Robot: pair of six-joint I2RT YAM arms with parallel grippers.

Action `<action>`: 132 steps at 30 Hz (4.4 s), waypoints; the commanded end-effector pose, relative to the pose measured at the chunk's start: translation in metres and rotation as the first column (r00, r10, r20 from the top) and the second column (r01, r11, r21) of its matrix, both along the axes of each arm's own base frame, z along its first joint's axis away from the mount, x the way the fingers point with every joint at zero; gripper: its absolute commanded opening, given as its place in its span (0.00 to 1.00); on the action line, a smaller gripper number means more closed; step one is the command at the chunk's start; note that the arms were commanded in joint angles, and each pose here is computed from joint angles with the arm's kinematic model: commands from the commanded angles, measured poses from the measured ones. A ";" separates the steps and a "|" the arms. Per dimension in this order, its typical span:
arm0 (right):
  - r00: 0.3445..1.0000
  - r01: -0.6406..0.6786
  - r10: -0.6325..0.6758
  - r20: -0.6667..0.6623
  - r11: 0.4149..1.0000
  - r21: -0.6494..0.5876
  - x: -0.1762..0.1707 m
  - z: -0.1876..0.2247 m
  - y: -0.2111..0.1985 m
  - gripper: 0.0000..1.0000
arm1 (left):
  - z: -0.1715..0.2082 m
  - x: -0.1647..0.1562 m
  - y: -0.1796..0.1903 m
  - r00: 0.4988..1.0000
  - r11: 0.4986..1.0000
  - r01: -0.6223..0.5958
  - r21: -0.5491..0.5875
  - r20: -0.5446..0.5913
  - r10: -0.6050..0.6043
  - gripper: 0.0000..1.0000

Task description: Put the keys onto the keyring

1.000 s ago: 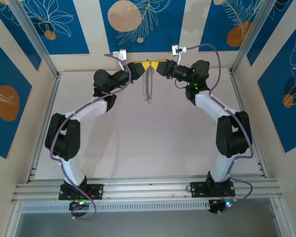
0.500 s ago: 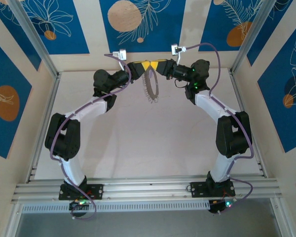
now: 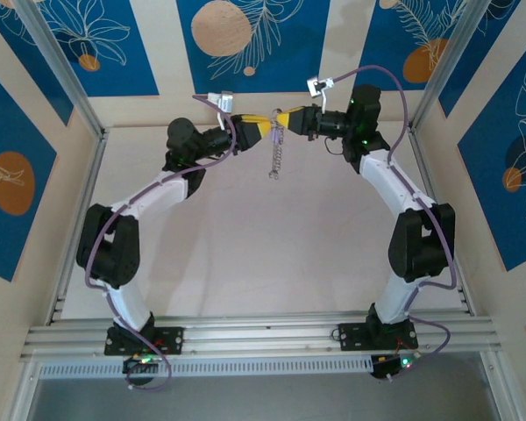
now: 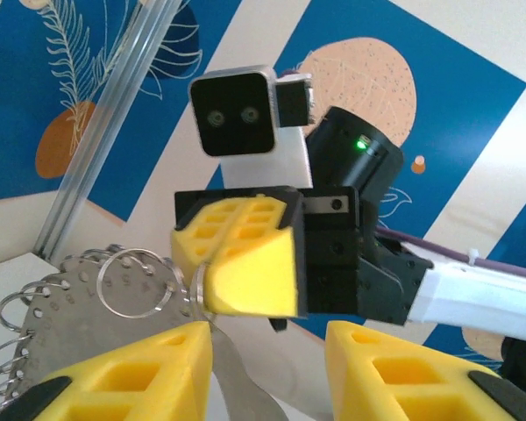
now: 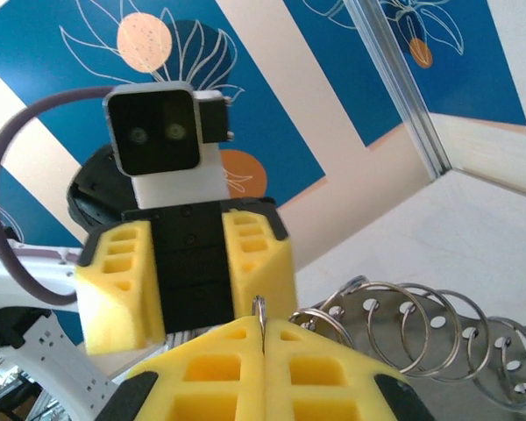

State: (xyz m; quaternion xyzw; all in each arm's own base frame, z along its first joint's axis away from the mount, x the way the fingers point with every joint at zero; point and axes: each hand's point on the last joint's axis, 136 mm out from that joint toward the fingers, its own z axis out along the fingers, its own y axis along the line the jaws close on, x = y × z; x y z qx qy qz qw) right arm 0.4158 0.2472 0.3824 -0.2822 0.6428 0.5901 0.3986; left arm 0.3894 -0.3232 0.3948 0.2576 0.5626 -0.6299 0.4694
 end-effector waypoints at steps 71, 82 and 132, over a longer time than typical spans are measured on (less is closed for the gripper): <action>0.984 -0.167 0.172 0.055 0.983 -0.079 -0.032 0.013 0.010 0.00 | 0.005 -0.015 -0.024 0.970 0.971 0.211 0.116 0.101 -0.223 0.08; 0.986 -0.152 0.156 0.051 0.985 -0.075 -0.029 0.012 0.008 0.00 | 0.003 -0.024 -0.025 0.957 0.958 0.261 0.115 0.098 -0.273 0.01; 0.995 0.046 -0.041 0.088 0.998 -0.047 -0.055 -0.033 -0.021 0.45 | 0.028 -0.029 -0.024 0.963 0.970 0.236 0.063 0.122 -0.242 0.00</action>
